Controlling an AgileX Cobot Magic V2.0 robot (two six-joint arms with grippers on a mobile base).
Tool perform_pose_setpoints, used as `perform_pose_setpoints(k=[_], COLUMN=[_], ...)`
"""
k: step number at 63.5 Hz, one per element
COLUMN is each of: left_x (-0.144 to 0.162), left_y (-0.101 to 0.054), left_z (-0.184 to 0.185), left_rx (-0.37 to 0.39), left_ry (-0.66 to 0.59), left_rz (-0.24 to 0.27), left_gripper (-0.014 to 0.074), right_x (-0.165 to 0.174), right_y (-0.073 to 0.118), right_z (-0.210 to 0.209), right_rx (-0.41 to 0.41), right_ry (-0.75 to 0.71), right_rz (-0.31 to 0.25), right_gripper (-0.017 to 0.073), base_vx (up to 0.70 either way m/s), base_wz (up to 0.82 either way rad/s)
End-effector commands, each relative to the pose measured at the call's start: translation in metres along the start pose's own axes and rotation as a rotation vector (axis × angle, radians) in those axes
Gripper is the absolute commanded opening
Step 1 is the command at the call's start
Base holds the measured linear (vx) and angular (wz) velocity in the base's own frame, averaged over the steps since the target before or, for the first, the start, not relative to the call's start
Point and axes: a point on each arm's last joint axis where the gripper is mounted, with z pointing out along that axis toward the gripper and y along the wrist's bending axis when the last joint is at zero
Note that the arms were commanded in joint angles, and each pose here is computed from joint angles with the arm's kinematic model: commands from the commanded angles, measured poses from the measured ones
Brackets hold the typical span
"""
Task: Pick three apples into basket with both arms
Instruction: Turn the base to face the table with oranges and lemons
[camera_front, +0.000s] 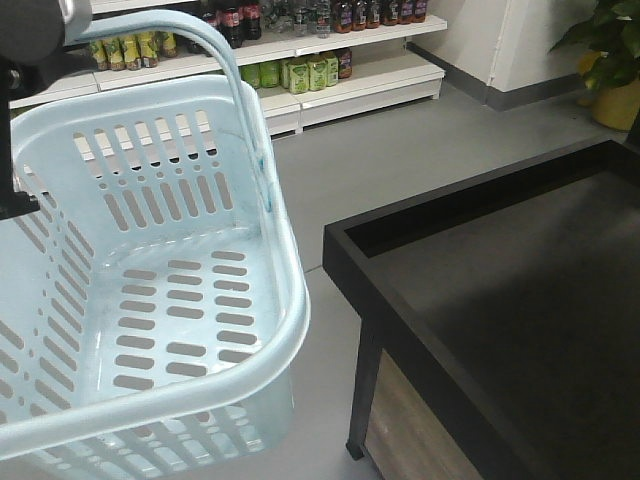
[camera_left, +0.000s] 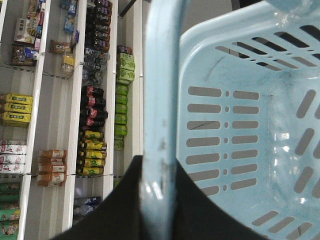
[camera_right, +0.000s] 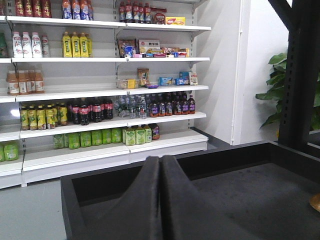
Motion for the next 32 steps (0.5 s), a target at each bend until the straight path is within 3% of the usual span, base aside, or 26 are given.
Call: perform_pose_setpoints(k=[1, 32], left_x=[-0.0026, -0.0031], left_y=[0.0152, 0.0146], left_z=[-0.0151, -0.0150], left_rx=[-0.109, -0.103], left_ry=[-0.071, -0.076], left_rz=[-0.011, -0.016], left_gripper=[-0.0006, -0.0006], right_x=[-0.0030, -0.0030], right_y=[-0.0001, -0.0001], right_z=[-0.0011, -0.0011], right_rx=[0.003, 0.003], right_ry=[-0.077, -0.077], right_rz=[-0.004, -0.004], right_gripper=[-0.0008, -0.0008], base_vx=[0.02, -0.01], base_wz=[-0.09, 0.01])
